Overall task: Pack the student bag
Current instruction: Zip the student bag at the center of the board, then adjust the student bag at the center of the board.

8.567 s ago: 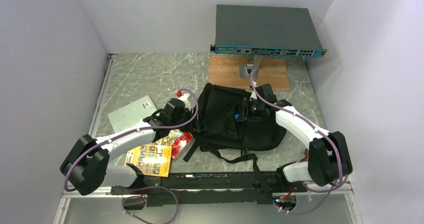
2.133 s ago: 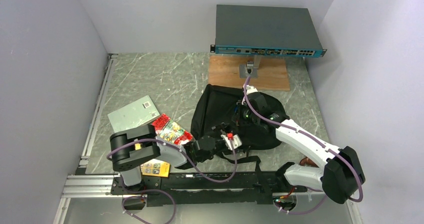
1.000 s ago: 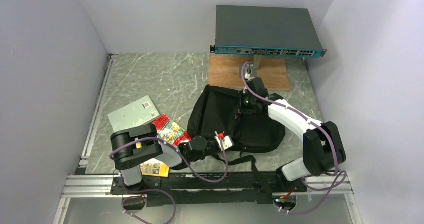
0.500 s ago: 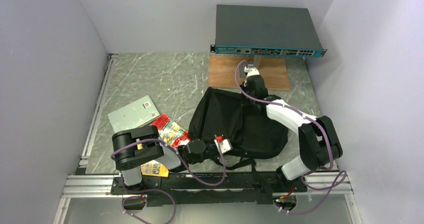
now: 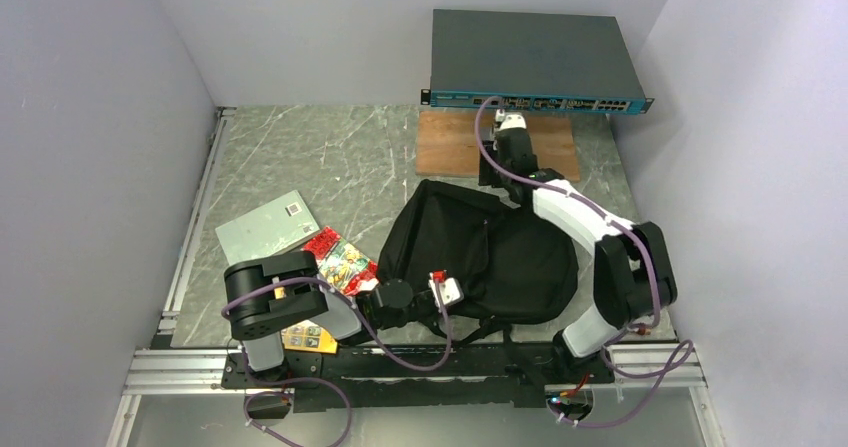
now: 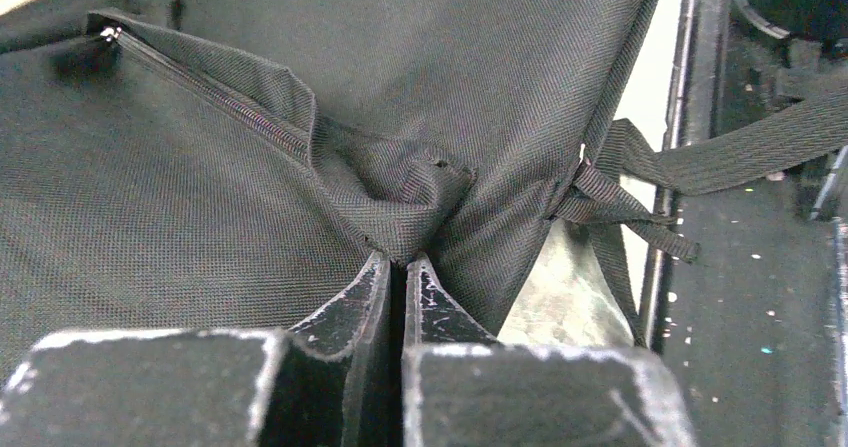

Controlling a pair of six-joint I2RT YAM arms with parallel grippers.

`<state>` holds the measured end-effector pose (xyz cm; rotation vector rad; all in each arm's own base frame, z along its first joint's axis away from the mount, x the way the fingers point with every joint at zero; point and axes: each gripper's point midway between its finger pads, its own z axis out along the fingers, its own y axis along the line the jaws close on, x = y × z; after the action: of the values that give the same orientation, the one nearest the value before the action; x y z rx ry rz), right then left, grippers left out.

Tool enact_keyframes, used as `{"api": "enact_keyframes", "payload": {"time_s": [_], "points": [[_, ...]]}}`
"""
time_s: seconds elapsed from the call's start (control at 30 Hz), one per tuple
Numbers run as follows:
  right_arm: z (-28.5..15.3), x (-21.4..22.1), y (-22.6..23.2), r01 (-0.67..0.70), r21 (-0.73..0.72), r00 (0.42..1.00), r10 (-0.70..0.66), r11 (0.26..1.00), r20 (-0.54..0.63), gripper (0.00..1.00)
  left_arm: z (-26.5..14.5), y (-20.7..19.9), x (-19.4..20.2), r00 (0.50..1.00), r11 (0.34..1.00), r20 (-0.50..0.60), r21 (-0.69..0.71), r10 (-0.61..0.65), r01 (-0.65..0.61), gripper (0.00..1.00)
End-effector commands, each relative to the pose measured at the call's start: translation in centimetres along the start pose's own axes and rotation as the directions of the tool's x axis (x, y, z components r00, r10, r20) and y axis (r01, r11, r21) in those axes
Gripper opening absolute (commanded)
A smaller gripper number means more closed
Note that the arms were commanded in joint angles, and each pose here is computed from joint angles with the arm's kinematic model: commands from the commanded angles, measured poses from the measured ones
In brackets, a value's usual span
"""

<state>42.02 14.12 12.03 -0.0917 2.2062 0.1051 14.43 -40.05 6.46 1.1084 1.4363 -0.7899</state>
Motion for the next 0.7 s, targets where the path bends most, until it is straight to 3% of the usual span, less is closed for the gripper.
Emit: {"api": "enact_keyframes", "payload": {"time_s": [0.0, 0.13, 0.27, 0.43, 0.67], "points": [[-4.3, 0.9, -0.2, -0.108, -0.018, 0.992, 0.107, 0.994, -0.072, 0.6, -0.1, -2.4, 1.3, 0.98, 0.974, -0.08, 0.126, -0.181, 0.19, 0.12], [-8.6, 3.0, -2.0, -0.099, 0.027, 0.988, 0.102, 0.995, -0.119, 0.67, 0.1, -0.5, 1.5, 0.957, 0.955, -0.101, 0.095, -0.273, 0.282, 0.16], [-11.5, 5.2, -1.9, -0.172, 0.003, 0.973, 0.17, 0.985, -0.158, 0.68, 0.8, 1.6, 2.5, 0.927, 0.939, -0.169, 0.02, -0.336, 0.344, 0.07], [-12.4, 7.4, -1.6, -0.234, -0.022, 0.956, 0.226, 0.972, -0.185, 0.69, 0.4, 5.6, 1.6, 0.922, 0.93, -0.122, -0.072, -0.368, 0.362, 0.04], [-12.3, 7.0, -4.4, -0.312, 0.093, 0.941, 0.321, 0.945, -0.107, 0.77, -0.4, 10.1, 0.2, 0.91, 0.927, -0.19, -0.154, -0.368, 0.342, 0.06]]}}
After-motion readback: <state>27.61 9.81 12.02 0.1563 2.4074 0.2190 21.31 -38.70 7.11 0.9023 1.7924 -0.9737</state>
